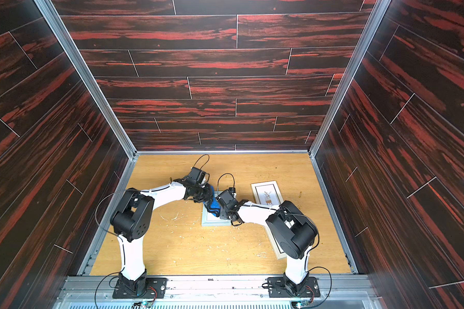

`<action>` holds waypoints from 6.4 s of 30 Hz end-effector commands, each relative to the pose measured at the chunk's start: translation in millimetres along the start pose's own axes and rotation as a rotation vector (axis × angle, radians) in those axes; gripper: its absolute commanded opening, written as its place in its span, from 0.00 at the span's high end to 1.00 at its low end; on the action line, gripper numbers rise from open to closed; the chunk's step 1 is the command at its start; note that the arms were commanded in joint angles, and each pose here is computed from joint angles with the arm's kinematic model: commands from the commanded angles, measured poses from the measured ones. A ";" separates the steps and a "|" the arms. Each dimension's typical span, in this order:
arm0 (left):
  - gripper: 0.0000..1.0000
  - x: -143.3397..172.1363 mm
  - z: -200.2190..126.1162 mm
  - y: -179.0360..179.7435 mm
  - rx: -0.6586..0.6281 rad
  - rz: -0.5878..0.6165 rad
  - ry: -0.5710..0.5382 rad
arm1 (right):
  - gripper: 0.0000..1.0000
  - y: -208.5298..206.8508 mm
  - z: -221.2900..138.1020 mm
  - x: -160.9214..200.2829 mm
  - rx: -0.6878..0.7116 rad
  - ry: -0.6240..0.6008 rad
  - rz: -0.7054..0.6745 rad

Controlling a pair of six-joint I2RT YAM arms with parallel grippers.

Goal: Wipe the picture frame with a cloth
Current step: Wipe the dirt from the picture frame, then move the picture frame to the center of the board, then adjust the cleaning item.

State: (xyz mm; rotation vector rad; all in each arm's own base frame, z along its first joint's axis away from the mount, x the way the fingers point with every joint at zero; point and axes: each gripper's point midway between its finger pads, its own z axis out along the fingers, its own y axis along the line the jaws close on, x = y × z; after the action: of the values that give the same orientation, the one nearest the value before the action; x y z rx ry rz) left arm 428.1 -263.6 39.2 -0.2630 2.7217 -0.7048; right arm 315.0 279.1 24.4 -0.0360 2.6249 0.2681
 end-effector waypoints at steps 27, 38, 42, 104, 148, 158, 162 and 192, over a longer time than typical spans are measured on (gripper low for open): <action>1.00 78.4 -54.2 56.2 -0.161 0.115 0.082 | 0.92 -10.2 2.7 6.0 0.043 0.017 -0.007; 1.00 140.9 -25.9 -1.2 0.054 0.099 0.168 | 0.93 -5.2 6.1 3.1 0.037 0.021 -0.010; 1.00 142.0 -10.3 -12.4 0.107 0.055 0.174 | 0.93 -8.2 4.8 3.6 0.045 0.021 -0.006; 1.00 30.0 -5.4 4.9 0.033 0.061 0.066 | 0.92 -12.1 -5.2 1.9 0.036 0.000 -0.001; 1.00 65.0 -155.2 3.0 0.360 0.218 -0.355 | 0.88 -123.1 81.5 -218.8 0.235 -0.099 0.191; 1.00 62.2 -155.0 -8.2 0.408 0.222 -0.346 | 0.42 -123.2 42.5 -229.7 0.224 -0.171 0.176; 1.00 59.8 -159.1 -17.2 0.456 0.229 -0.361 | 0.38 -114.9 6.2 -225.8 0.172 -0.204 0.171; 1.00 45.6 -182.8 -107.5 0.891 0.214 -0.427 | 0.35 86.0 -175.1 -49.1 -0.876 -0.265 -0.281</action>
State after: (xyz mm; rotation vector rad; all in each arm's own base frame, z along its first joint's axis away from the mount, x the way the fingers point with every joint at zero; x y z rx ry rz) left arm 335.6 -277.5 201.3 0.0200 1.8822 -1.4313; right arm 265.3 320.3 207.3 -0.5822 2.0560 1.1859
